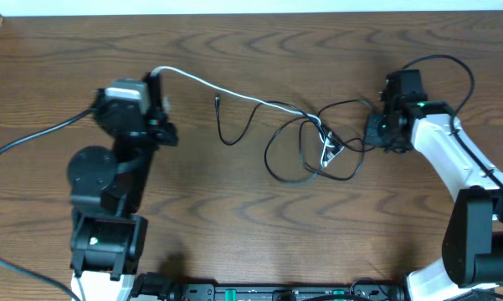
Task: Untangle cables
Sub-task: 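Pull the grippers apart, left toward upper left, right toward right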
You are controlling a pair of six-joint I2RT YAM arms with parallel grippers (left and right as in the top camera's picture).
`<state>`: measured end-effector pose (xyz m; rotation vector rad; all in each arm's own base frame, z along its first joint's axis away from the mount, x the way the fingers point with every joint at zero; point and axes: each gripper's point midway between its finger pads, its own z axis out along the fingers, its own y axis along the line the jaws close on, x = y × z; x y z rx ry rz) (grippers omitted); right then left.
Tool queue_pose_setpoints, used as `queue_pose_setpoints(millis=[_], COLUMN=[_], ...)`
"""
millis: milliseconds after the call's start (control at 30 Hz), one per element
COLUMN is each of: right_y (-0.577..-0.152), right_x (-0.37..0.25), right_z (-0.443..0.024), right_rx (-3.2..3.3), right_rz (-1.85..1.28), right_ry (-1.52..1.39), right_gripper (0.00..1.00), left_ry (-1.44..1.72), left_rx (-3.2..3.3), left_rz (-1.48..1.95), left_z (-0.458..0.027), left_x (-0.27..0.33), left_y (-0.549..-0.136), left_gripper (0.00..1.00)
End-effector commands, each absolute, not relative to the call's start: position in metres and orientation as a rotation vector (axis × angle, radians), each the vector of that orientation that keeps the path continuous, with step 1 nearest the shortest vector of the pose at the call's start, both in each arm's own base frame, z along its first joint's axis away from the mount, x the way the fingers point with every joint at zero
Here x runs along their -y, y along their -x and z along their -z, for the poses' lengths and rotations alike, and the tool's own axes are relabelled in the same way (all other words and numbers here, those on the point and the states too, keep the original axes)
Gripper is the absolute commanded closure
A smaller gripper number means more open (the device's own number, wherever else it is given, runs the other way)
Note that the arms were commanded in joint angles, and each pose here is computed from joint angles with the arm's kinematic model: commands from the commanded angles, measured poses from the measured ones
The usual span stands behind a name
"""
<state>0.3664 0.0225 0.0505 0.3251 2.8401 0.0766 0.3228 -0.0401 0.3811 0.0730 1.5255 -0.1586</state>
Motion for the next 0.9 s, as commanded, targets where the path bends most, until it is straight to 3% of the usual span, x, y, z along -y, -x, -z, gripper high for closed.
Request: queue_pose_setpoints(millis=[0, 867], right_y=[-0.367, -0.328], right_x=[0.005, 0.159], right_z=[-0.049, -0.048], right_rx=[-2.821, -2.634], right_rz=[0.01, 0.076], right_ry=[-0.415, -1.139], right_gripper=[0.99, 0.99], left_ry=[-0.009, 0.189], left_rx=[-1.454, -1.608], left_rz=[0.143, -0.022], left_z=[-0.41, -0.369], left_x=[0.019, -0.05], left_y=[-0.313, -0.308], left_gripper=[0.92, 0.92])
